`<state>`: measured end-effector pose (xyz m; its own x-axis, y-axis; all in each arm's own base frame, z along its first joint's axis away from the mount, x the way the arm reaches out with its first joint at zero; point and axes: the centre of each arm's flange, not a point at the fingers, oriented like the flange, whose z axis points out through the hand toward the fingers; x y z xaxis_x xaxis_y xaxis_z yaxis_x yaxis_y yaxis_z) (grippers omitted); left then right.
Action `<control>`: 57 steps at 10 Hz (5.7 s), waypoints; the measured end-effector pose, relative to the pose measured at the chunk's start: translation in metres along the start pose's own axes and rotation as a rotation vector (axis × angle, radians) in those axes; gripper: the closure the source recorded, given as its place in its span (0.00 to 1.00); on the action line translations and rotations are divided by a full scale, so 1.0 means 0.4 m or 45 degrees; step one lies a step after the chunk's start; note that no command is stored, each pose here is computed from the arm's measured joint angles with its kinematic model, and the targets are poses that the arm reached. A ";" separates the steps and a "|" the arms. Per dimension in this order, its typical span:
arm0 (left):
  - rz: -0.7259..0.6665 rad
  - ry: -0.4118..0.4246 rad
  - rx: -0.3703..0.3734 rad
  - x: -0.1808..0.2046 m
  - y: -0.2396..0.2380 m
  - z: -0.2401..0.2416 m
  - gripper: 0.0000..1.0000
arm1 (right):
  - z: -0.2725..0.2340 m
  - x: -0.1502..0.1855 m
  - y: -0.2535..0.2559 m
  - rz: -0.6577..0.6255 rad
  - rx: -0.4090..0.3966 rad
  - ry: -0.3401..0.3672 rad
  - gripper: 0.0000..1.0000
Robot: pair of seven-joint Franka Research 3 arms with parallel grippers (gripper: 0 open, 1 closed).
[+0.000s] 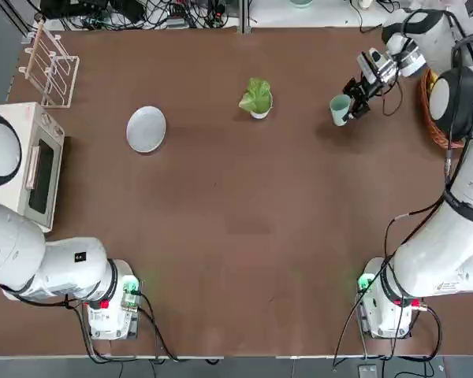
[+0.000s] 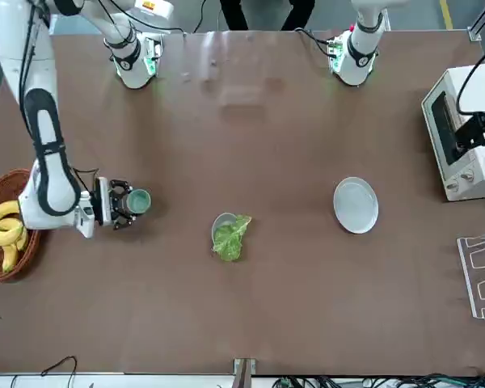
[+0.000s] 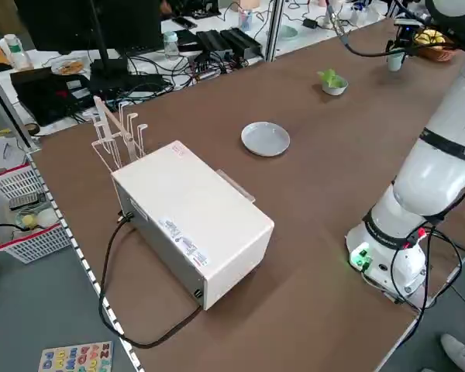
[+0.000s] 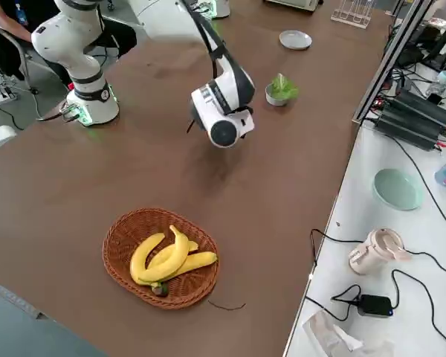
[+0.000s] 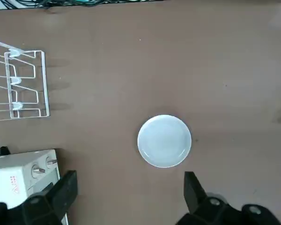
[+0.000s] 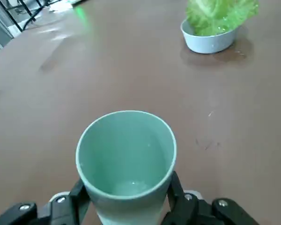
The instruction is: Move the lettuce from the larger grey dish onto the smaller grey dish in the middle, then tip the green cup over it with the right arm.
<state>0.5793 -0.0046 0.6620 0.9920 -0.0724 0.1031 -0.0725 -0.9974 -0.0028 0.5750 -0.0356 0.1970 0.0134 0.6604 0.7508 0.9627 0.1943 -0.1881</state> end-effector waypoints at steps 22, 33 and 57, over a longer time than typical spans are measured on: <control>0.008 -0.017 -0.003 0.011 0.005 0.021 0.00 | -0.093 -0.348 -0.169 -0.196 -0.190 0.123 0.00; 0.007 -0.016 -0.002 0.011 0.004 0.020 0.00 | -0.447 -0.184 -0.060 0.139 -0.397 -0.241 0.00; 0.018 -0.049 0.010 0.005 0.013 0.028 0.00 | -0.664 0.742 -0.039 1.906 -1.105 -0.597 0.00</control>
<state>0.5821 -0.0098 0.6510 0.9942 -0.0861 0.0643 -0.0855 -0.9963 -0.0119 0.6356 -0.0353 0.5908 0.9981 0.0590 0.0176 0.0590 -0.9983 -0.0022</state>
